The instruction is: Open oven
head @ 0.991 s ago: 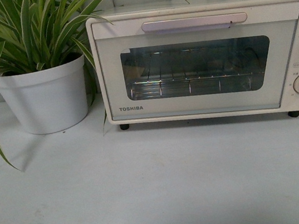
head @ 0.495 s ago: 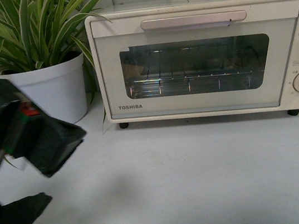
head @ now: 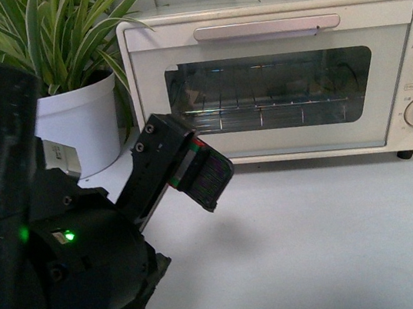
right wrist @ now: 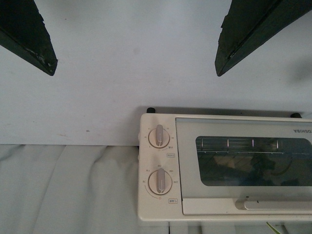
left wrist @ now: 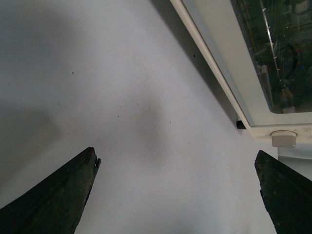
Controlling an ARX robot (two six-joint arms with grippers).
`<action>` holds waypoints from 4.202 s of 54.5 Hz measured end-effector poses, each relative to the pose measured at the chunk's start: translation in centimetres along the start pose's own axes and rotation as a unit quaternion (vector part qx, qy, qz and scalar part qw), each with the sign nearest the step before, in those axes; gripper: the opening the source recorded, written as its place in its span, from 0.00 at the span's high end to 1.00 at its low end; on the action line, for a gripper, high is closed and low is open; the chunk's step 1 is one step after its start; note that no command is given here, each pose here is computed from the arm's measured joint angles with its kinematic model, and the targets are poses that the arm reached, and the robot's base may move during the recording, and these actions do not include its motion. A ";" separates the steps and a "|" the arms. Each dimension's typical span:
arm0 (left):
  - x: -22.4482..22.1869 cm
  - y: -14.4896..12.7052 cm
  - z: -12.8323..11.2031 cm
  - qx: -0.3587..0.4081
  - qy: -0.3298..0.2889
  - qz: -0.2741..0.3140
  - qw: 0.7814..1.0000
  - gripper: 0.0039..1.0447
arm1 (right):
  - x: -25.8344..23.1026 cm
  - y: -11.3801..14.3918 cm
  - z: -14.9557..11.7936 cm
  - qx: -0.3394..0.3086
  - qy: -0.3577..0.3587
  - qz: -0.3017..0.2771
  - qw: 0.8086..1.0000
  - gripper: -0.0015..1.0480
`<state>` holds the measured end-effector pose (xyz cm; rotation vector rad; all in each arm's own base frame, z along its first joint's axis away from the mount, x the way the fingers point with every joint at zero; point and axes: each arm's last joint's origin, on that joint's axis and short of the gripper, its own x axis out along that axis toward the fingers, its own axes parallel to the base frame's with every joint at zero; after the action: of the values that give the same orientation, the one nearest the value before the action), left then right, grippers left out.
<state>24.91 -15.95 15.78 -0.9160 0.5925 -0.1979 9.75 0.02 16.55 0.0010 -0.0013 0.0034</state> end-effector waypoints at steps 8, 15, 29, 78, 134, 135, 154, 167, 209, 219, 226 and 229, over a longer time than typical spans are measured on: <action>1.0 -0.5 -0.7 0.000 0.009 0.001 1.000 0.06 | 0.0 0.0 0.0 0.000 0.000 0.000 1.000 0.09; 1.7 -0.9 -0.7 0.000 0.011 0.002 1.000 0.06 | 0.0 0.0 0.0 0.000 0.000 0.000 1.000 0.09; 2.9 -1.0 -1.3 -0.004 0.024 0.017 1.000 0.06 | 0.0 0.0 0.0 0.000 0.000 0.000 1.000 0.09; 3.3 -0.6 0.3 -0.030 0.010 0.026 0.999 0.06 | 17.7 7.6 12.3 0.095 0.127 0.008 0.987 0.09; 3.3 -0.5 0.6 -0.040 0.005 0.029 0.999 0.06 | 22.8 10.2 12.2 0.130 0.183 -0.024 0.974 0.09; 3.3 -0.5 0.6 -0.040 0.005 0.029 0.999 0.06 | 22.8 10.2 12.2 0.130 0.184 -0.024 0.974 0.09; 3.3 -0.5 0.6 -0.041 0.005 0.029 0.999 0.06 | 24.1 11.6 12.4 0.124 0.200 -0.018 0.972 0.09; 3.3 -0.4 0.8 -0.043 0.003 0.031 0.999 0.06 | 24.1 12.0 12.3 0.119 0.214 -0.012 0.969 0.09; 3.4 -0.1 1.4 -0.047 -0.003 0.034 0.998 0.06 | 18.9 10.9 9.1 0.085 0.214 0.064 0.971 0.09; 3.4 0.0 1.4 -0.047 -0.003 0.034 0.998 0.06 | 17.8 11.1 8.0 0.077 0.218 0.079 0.970 0.09; 3.4 0.0 1.4 -0.047 -0.003 0.034 0.998 0.06 | 17.1 11.3 7.2 0.068 0.219 0.089 0.969 0.09; 3.4 0.0 1.4 -0.047 -0.003 0.034 0.998 0.06 | 16.9 11.4 6.8 0.065 0.222 0.092 0.969 0.09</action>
<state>28.48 -16.40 15.11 -0.9861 0.6306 -0.1068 26.58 11.50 23.41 0.1319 0.4468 0.1906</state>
